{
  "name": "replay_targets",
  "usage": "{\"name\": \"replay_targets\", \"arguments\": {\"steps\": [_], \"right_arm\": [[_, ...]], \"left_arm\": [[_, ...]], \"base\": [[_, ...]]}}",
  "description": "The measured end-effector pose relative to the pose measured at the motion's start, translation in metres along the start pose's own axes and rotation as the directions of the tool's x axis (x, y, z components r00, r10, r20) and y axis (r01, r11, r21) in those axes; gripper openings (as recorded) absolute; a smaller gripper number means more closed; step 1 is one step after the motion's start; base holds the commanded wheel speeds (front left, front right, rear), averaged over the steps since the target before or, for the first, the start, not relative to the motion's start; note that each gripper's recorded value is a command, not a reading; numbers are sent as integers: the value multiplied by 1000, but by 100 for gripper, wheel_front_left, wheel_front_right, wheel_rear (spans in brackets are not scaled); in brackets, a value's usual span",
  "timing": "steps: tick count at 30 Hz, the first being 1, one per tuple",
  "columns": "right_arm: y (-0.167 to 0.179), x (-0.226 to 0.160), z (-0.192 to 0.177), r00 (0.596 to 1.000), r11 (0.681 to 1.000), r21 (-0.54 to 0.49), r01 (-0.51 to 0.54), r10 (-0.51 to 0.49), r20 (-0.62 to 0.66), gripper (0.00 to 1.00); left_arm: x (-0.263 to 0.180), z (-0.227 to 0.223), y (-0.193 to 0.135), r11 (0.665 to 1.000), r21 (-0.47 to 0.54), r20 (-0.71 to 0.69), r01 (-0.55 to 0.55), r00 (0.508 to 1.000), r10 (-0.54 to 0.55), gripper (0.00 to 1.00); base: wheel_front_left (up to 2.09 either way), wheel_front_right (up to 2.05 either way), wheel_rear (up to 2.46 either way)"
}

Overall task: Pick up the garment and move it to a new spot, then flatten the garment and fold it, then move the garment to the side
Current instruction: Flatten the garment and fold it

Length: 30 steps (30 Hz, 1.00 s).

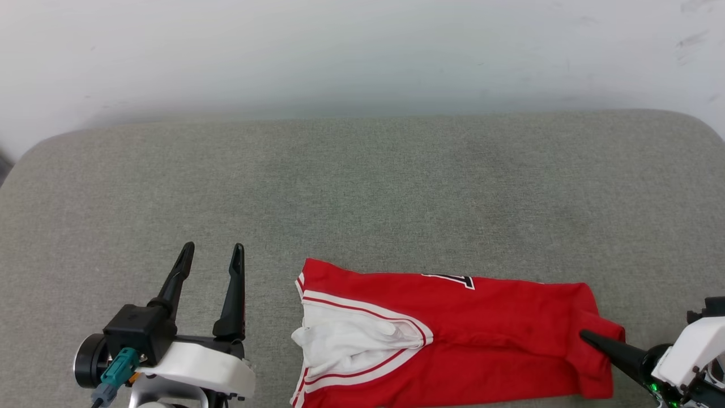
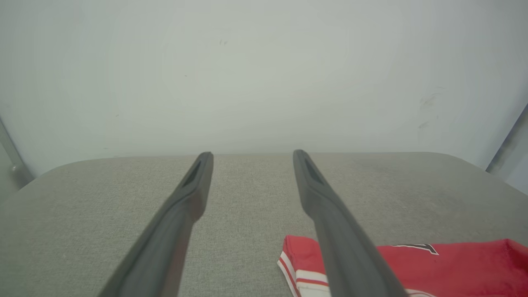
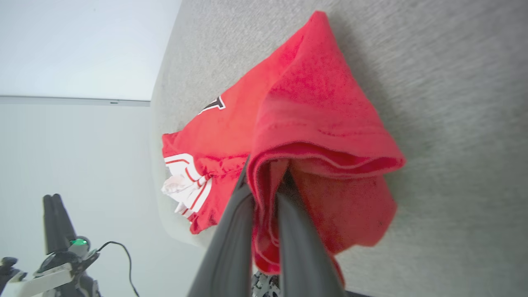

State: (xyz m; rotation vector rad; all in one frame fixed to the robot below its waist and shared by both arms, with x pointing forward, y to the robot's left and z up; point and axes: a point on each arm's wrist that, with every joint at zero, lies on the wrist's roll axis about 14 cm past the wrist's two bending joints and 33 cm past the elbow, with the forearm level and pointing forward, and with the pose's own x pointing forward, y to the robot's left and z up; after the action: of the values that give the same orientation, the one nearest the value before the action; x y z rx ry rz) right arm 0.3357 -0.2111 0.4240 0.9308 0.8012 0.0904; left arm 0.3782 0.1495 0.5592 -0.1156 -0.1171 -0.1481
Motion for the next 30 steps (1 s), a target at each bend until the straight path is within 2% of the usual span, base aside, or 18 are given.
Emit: {"name": "replay_targets", "arguments": {"steps": [3,6,9,13,17,23,24,25,26,30], "right_arm": [[23,1,-7,988,985,98,-140,145,-50,0],[48,8,-20,948,940,199,-275,300,-105,0],[75,22,-41,901,901,251,-353,399,-168,0],[112,42,-67,845,871,265,-415,476,-243,0],[140,61,-100,801,866,253,-431,496,-335,0],[177,84,-129,754,853,238,-465,522,-399,0],[181,86,-133,748,849,247,-467,528,-402,10],[183,90,-138,749,856,227,-464,516,-417,42],[183,95,-142,753,867,197,-459,497,-431,100],[187,102,-155,748,874,162,-457,477,-461,100]], "left_arm": [[-2,0,1,1000,3,-6,-1,1000,2,100],[-4,0,3,1000,5,-8,-6,1000,6,100],[-6,1,5,1000,7,-12,-14,1000,15,100],[-6,1,10,1000,8,-13,-30,999,30,100],[-6,0,16,999,9,-15,-48,999,49,100],[-7,-6,26,997,11,-27,-79,996,79,100],[-8,-7,28,996,10,-29,-85,996,85,100],[-8,-9,30,996,10,-34,-91,995,91,100],[-8,-11,31,996,9,-38,-94,995,94,100],[-6,-13,34,994,8,-38,-106,994,106,100]], "base": [[0,0,0],[0,0,0],[0,0,0],[0,0,0],[0,0,0],[0,0,0],[0,0,0],[0,0,0],[0,0,0],[0,0,0]]}}
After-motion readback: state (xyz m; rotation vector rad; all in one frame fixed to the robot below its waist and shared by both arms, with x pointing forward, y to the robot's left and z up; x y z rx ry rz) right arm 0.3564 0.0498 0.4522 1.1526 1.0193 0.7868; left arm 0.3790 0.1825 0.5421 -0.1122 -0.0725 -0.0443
